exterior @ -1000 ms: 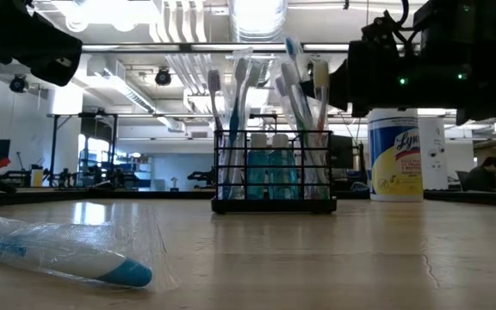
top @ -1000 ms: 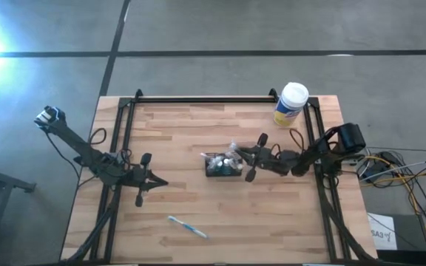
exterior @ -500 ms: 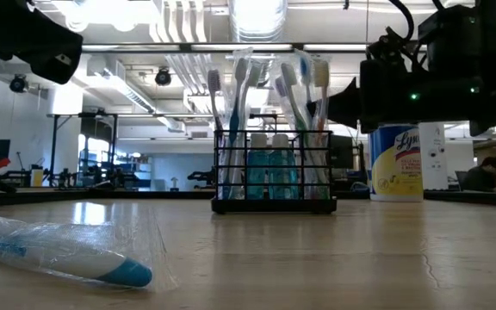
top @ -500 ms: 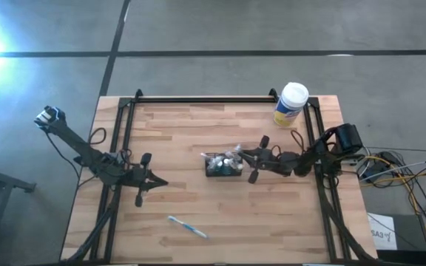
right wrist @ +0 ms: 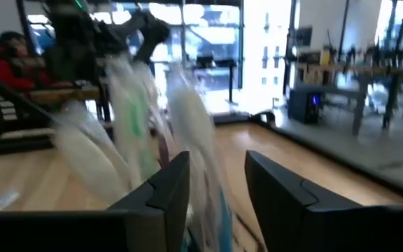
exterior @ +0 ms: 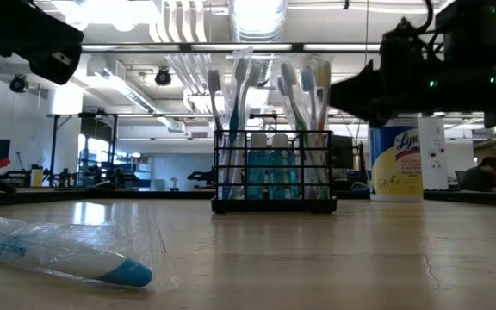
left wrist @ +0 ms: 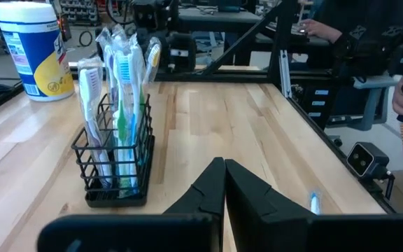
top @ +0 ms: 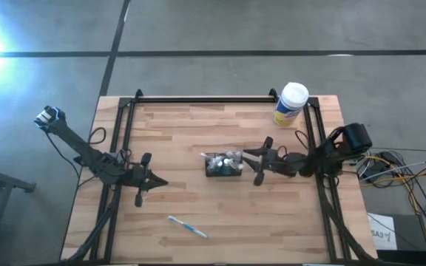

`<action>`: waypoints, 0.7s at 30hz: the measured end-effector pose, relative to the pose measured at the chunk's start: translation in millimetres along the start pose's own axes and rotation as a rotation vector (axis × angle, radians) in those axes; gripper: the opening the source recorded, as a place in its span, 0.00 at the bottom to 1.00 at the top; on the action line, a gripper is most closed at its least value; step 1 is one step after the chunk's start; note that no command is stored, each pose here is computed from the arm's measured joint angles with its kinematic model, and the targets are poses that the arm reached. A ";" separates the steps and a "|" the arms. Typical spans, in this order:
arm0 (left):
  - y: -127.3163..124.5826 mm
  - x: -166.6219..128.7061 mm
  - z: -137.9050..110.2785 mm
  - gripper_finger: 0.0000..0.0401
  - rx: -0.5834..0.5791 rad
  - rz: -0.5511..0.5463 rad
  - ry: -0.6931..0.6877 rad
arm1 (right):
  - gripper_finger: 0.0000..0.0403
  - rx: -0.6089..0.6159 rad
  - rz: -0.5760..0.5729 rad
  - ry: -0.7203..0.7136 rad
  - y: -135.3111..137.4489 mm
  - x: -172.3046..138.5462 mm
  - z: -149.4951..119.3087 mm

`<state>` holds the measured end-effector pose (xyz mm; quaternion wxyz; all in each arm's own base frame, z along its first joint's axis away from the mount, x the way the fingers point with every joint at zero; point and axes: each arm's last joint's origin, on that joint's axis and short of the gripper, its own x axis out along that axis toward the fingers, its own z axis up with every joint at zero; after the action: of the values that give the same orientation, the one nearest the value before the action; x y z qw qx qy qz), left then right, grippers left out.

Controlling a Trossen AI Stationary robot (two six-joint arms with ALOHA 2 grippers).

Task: Pick & Place toothbrushing station
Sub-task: Put the blue toothbrush into the black organizer

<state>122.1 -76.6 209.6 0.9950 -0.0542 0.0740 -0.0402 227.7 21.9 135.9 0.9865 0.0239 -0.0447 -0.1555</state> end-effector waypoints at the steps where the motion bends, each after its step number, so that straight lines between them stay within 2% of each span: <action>1: -0.1 0.0 0.5 0.03 -0.002 -0.001 -0.003 | 0.35 -0.011 0.007 -0.018 1.3 -1.3 4.3; 7: -0.3 0.0 1.1 0.03 -0.004 -0.002 -0.008 | 0.37 -0.029 0.018 -0.086 4.8 -12.2 30.5; 10: -0.2 0.0 1.0 0.03 -0.004 -0.002 -0.007 | 0.36 -0.025 -0.001 -0.098 7.0 -19.2 46.2; 13: -0.6 0.0 0.9 0.03 -0.012 -0.015 -0.004 | 0.32 -0.032 0.032 -0.071 13.3 -26.6 63.7; 15: -1.6 0.1 0.3 0.03 -0.031 -0.048 0.007 | 0.28 -0.025 0.066 0.007 19.1 -29.8 73.3; 19: -6.6 1.7 -2.8 0.03 -0.097 -0.185 0.063 | 0.14 -0.047 0.065 0.283 34.7 -33.6 87.7; 21: -9.2 4.1 -6.3 0.03 -0.129 -0.226 0.103 | 0.07 -0.065 0.076 0.359 47.1 -34.7 94.9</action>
<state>124.6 -86.7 203.9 0.9734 -0.1238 0.1206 -0.1501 200.1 74.3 230.5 0.9841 0.0178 0.1364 -0.1125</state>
